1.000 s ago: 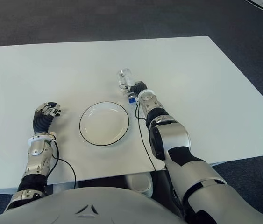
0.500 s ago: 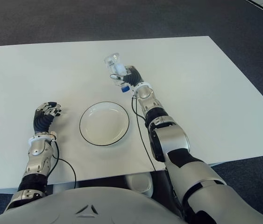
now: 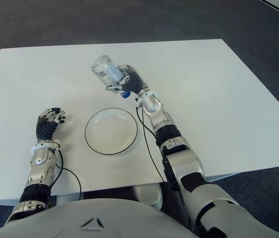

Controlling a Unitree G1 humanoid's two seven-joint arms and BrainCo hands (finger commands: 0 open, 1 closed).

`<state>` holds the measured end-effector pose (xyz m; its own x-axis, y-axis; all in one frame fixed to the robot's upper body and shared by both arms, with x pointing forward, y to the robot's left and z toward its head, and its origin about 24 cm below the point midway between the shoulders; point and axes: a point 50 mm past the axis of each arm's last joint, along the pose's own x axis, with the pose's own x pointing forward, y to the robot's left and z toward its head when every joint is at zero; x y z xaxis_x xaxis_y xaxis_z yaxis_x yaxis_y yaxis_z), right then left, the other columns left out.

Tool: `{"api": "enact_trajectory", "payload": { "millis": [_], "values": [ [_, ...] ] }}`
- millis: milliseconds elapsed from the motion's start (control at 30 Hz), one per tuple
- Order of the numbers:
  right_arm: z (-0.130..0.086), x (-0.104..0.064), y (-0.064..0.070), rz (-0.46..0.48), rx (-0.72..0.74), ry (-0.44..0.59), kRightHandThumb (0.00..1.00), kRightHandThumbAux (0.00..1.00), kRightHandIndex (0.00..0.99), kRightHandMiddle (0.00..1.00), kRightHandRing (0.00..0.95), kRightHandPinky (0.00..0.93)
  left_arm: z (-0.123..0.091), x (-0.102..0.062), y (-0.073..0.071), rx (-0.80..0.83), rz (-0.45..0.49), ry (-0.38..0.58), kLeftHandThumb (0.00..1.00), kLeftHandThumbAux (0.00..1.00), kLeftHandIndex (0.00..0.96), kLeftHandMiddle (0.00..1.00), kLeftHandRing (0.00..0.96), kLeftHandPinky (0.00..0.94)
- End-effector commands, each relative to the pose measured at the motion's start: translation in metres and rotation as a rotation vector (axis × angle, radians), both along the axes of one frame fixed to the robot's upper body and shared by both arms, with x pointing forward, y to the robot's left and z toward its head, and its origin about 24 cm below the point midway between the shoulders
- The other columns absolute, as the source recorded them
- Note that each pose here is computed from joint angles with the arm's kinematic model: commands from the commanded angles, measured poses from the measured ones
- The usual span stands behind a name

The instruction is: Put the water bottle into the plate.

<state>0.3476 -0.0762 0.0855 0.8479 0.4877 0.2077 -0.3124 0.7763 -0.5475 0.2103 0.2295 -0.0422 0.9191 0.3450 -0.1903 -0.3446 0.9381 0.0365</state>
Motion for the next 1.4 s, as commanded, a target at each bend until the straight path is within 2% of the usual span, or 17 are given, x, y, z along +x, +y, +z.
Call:
{"api": "enact_trajectory", "payload": {
  "millis": [33, 400, 533, 733, 833, 967, 1133, 1200, 1400],
  "values": [
    [-0.003, -0.016, 0.002, 0.077, -0.029, -0.030, 0.711, 0.719, 0.439, 0.892, 0.885, 0.859, -0.050, -0.042, -0.012, -0.110, 0.023, 0.298, 0.832, 0.683, 0.403, 0.478, 0.524, 0.494],
    [0.001, -0.032, 0.009, 0.240, -0.121, -0.056, 0.712, 0.719, 0.440, 0.871, 0.871, 0.856, -0.049, -0.042, -0.013, -0.108, 0.029, 0.296, 0.835, 0.680, 0.420, 0.468, 0.510, 0.487],
    [-0.010, -0.043, 0.019, 0.328, -0.207, -0.054, 0.713, 0.719, 0.440, 0.881, 0.880, 0.869, -0.049, -0.042, -0.013, -0.109, 0.033, 0.293, 0.836, 0.679, 0.423, 0.467, 0.508, 0.489],
    [-0.016, -0.052, 0.024, 0.402, -0.319, -0.069, 0.712, 0.718, 0.439, 0.893, 0.889, 0.884, -0.049, -0.043, -0.013, -0.105, 0.040, 0.294, 0.835, 0.680, 0.413, 0.472, 0.517, 0.502],
    [-0.020, -0.055, 0.025, 0.436, -0.414, -0.043, 0.711, 0.718, 0.439, 0.900, 0.893, 0.891, -0.048, -0.043, -0.013, -0.101, 0.042, 0.296, 0.834, 0.681, 0.411, 0.473, 0.515, 0.497],
    [-0.024, -0.057, 0.026, 0.459, -0.535, -0.002, 0.710, 0.718, 0.439, 0.907, 0.895, 0.892, -0.048, -0.043, -0.013, -0.096, 0.040, 0.298, 0.835, 0.680, 0.417, 0.470, 0.510, 0.489],
    [-0.027, -0.058, 0.028, 0.472, -0.711, 0.055, 0.709, 0.718, 0.440, 0.857, 0.853, 0.841, -0.048, -0.043, -0.013, -0.097, 0.035, 0.299, 0.834, 0.681, 0.416, 0.468, 0.501, 0.479],
    [-0.028, -0.058, 0.030, 0.470, -0.776, 0.060, 0.708, 0.718, 0.441, 0.842, 0.841, 0.831, -0.048, -0.043, -0.012, -0.103, 0.036, 0.298, 0.834, 0.681, 0.416, 0.468, 0.500, 0.480],
    [-0.032, -0.062, 0.034, 0.437, -0.852, 0.034, 0.702, 0.719, 0.439, 0.815, 0.816, 0.806, -0.049, -0.043, -0.012, -0.101, 0.032, 0.299, 0.833, 0.681, 0.412, 0.470, 0.508, 0.491]
  ]
}}
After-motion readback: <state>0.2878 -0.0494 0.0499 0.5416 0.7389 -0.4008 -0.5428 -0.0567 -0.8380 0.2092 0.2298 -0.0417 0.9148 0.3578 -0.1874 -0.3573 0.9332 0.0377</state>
